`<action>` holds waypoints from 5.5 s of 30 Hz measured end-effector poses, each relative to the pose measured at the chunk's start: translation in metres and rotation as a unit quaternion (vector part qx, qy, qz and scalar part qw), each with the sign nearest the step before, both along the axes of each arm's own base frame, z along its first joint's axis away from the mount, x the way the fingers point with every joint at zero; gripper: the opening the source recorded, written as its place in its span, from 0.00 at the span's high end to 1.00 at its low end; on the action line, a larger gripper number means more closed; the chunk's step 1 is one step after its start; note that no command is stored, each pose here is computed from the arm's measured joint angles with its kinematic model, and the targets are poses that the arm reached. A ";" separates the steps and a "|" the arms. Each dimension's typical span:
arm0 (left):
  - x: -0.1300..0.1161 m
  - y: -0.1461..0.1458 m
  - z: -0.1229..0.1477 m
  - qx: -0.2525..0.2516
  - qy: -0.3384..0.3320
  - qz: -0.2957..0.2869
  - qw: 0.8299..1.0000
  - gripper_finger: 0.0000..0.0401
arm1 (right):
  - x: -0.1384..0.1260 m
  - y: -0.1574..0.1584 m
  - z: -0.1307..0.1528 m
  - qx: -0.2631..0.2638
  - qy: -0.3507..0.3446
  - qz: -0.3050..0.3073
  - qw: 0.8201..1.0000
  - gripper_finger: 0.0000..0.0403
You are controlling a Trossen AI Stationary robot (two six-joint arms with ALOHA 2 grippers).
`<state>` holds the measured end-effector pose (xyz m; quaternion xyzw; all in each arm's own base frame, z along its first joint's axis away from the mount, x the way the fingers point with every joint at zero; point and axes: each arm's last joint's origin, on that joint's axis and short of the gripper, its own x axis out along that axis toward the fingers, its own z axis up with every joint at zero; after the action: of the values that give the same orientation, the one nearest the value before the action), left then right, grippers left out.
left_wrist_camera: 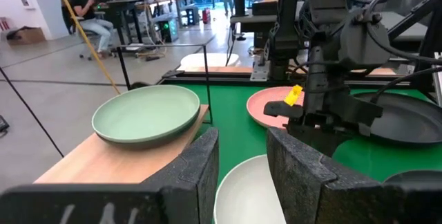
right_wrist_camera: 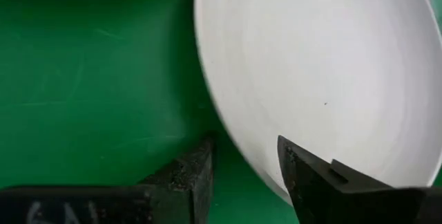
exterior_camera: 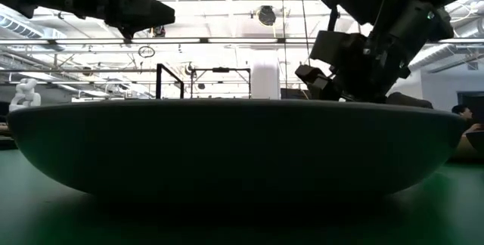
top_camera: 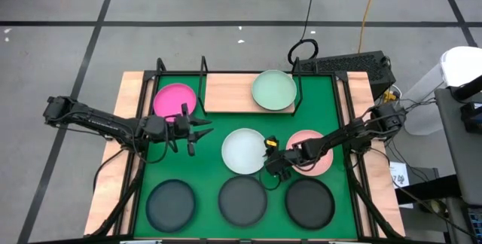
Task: Place and stack plates onto a shelf
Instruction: Stack the gray plate on top of the green plate on the shelf, then stack the pink plate on top of the gray plate on the shelf
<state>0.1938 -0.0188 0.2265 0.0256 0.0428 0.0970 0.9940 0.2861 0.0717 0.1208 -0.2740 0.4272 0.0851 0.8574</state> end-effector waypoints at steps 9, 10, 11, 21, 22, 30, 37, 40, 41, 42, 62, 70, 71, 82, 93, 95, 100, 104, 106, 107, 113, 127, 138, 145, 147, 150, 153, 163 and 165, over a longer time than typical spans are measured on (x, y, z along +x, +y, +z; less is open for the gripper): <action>0.000 0.000 0.000 -0.002 0.000 0.000 1.000 0.68 | -0.001 -0.001 0.010 -0.001 -0.020 0.002 1.000 0.91; 0.000 0.000 0.000 -0.002 0.000 0.000 1.000 0.68 | -0.001 -0.001 0.012 0.000 -0.022 0.002 1.000 0.95; 0.000 0.000 0.000 -0.002 0.000 0.000 1.000 0.68 | -0.001 -0.001 0.014 0.001 -0.025 0.002 1.000 0.97; 0.000 0.000 0.000 -0.005 -0.001 0.001 1.000 0.68 | -0.006 -0.002 0.058 0.004 -0.119 0.023 0.993 0.99; 0.000 0.000 0.000 -0.005 -0.001 0.000 1.000 0.68 | -0.007 -0.002 0.067 0.004 -0.141 0.025 0.990 0.99; 0.000 0.000 0.000 -0.004 -0.001 0.001 1.000 0.68 | -0.017 -0.053 0.115 -0.059 -0.237 -0.085 0.966 1.00; 0.000 0.000 0.000 -0.003 -0.002 0.000 1.000 0.68 | -0.022 -0.121 0.113 -0.043 -0.219 -0.175 0.959 1.00; 0.000 0.000 0.000 -0.001 -0.002 0.000 1.000 0.68 | -0.026 -0.142 0.104 -0.011 -0.196 -0.205 0.959 1.00; 0.000 0.000 0.000 0.001 -0.001 0.000 1.000 0.68 | -0.026 -0.146 0.102 -0.008 -0.190 -0.216 0.958 1.00; 0.000 0.000 0.000 0.006 0.000 0.000 1.000 0.68 | -0.027 -0.150 0.100 -0.007 -0.184 -0.222 0.958 1.00; 0.000 0.001 0.000 0.020 0.004 0.012 1.000 0.68 | -0.032 -0.157 0.091 0.002 -0.148 -0.255 0.956 0.89; 0.000 0.001 0.000 -0.006 -0.002 0.014 1.000 0.68 | -0.032 -0.154 0.095 0.010 -0.158 -0.253 0.954 0.83; 0.000 0.001 0.000 -0.006 -0.002 0.014 1.000 0.68 | -0.032 -0.152 0.095 0.010 -0.159 -0.251 0.955 0.82; 0.000 0.001 0.000 -0.001 -0.001 0.014 1.000 0.68 | -0.036 -0.125 0.124 0.025 -0.233 -0.203 0.951 0.78; 0.000 0.000 0.000 -0.075 -0.015 0.008 0.997 0.68 | -0.053 -0.092 0.155 0.105 -0.304 -0.181 0.929 0.78; 0.001 0.002 0.000 -0.113 -0.023 0.017 0.993 0.68 | -0.055 -0.088 0.157 0.116 -0.310 -0.176 0.927 0.78; 0.000 0.002 -0.004 -0.167 -0.007 0.018 0.986 0.68 | -0.054 -0.077 0.157 0.131 -0.308 -0.161 0.928 0.79; 0.001 0.000 -0.008 -0.186 0.052 0.028 0.981 0.68 | -0.054 -0.069 0.157 0.137 -0.305 -0.145 0.931 0.79; 0.002 -0.002 -0.007 -0.194 0.074 0.026 0.978 0.68 | -0.054 -0.066 0.157 0.139 -0.304 -0.139 0.932 0.79; 0.004 -0.003 -0.007 -0.197 0.085 0.026 0.976 0.68 | -0.054 -0.065 0.157 0.139 -0.304 -0.136 0.933 0.79; 0.016 -0.011 -0.017 -0.234 0.180 0.011 0.955 0.68 | -0.055 -0.058 0.156 0.142 -0.296 -0.124 0.936 0.79; 0.051 -0.019 -0.045 -0.223 0.422 0.037 0.878 0.68 | -0.057 -0.051 0.144 0.142 -0.284 -0.111 0.942 0.79; 0.024 0.009 -0.026 -0.029 0.561 0.207 0.801 0.68 | -0.057 -0.051 0.144 0.141 -0.285 -0.110 0.942 0.79; 0.013 0.024 -0.040 -0.004 0.606 0.205 0.768 0.68 | -0.057 -0.051 0.144 0.135 -0.284 -0.106 0.943 0.79; 0.010 0.029 -0.044 -0.008 0.612 0.212 0.762 0.68 | -0.057 -0.051 0.144 0.133 -0.284 -0.105 0.944 0.79; 0.008 0.033 -0.049 -0.010 0.615 0.217 0.758 0.64 | -0.057 -0.051 0.144 0.133 -0.284 -0.105 0.944 0.79; 0.008 0.036 -0.053 -0.005 0.613 0.210 0.761 0.57 | -0.057 -0.051 0.144 0.133 -0.284 -0.105 0.944 0.79; 0.010 0.051 -0.053 -0.044 0.591 0.247 0.767 0.41 | -0.057 -0.051 0.144 0.133 -0.284 -0.105 0.944 0.79; 0.009 0.055 -0.053 -0.064 0.582 0.267 0.766 0.41 | -0.057 -0.051 0.144 0.133 -0.284 -0.105 0.944 0.79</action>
<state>0.2030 0.0359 0.1738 0.0009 0.6242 0.3216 0.7120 0.2287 0.0203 0.2644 -0.1242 0.1772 -0.0304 0.9758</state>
